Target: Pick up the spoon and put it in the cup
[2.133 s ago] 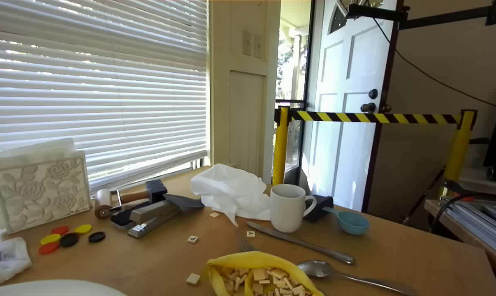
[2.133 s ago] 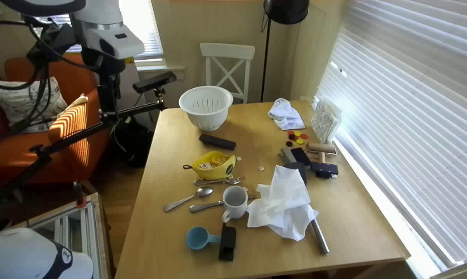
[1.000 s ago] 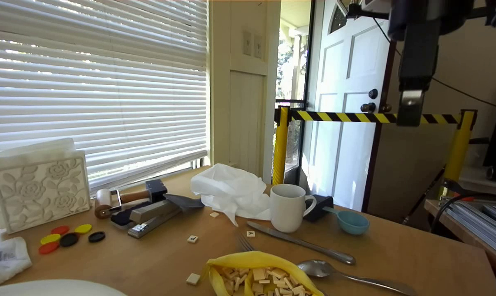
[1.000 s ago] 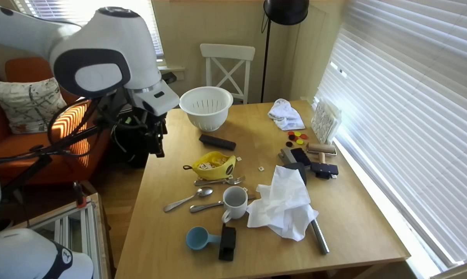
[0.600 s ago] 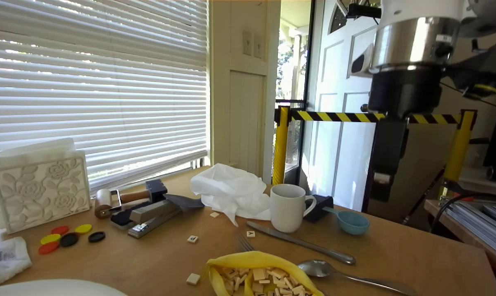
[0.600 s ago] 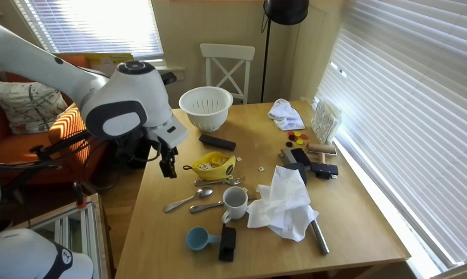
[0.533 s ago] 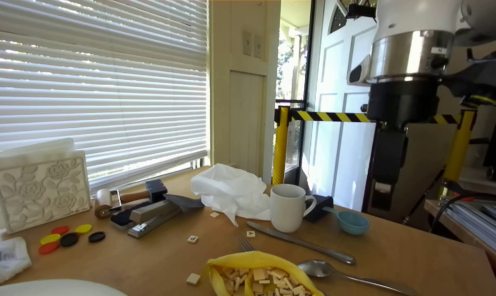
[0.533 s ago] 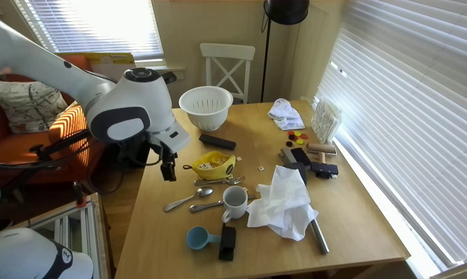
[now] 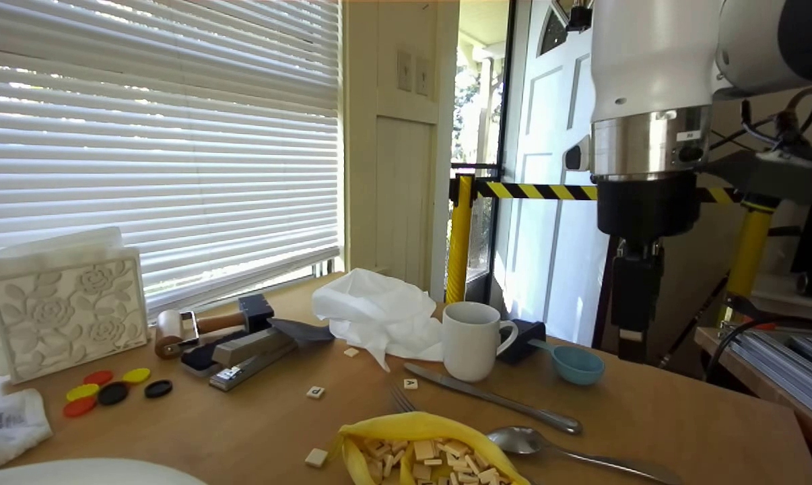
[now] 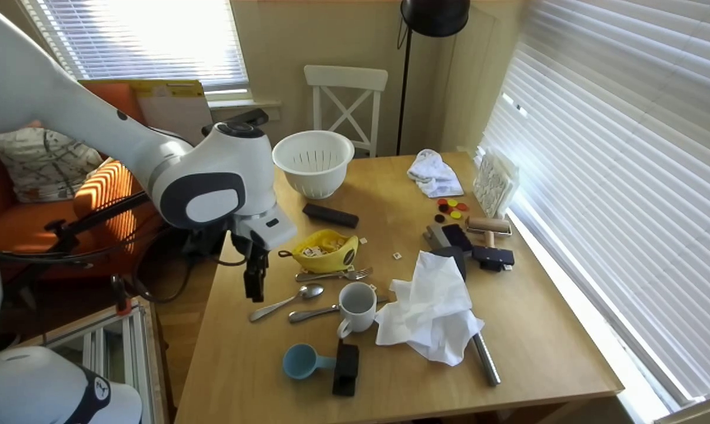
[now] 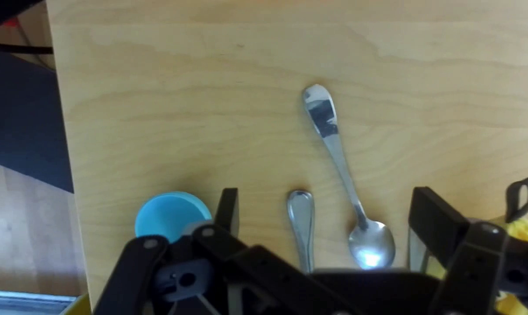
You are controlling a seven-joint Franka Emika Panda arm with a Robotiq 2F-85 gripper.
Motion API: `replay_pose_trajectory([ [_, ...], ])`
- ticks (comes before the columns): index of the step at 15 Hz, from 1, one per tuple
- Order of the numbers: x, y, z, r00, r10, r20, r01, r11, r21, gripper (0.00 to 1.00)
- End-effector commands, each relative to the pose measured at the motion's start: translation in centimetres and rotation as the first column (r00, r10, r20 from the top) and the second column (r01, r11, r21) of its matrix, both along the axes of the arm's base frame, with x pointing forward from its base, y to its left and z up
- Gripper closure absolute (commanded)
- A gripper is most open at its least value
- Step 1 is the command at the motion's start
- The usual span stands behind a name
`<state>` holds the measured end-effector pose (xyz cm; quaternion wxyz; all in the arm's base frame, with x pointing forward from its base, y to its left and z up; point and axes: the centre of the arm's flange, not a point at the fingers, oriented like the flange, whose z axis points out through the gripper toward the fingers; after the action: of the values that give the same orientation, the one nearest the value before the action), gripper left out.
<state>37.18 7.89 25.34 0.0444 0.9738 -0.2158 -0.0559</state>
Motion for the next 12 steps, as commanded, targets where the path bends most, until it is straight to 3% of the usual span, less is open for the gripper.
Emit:
replay_pose_trajectory([
  [1, 2.3, 0.1, -2.9, 1.000, 0.019, -0.025, -0.020, 0.998, -0.064, 0.00],
  [7, 3.5, 2.2, -5.1, 0.995, 0.086, 0.053, -0.085, 0.996, -0.029, 0.00],
  [12, 1.1, 5.5, -7.4, 0.968, 0.176, 0.177, -0.177, 0.984, -0.009, 0.00],
])
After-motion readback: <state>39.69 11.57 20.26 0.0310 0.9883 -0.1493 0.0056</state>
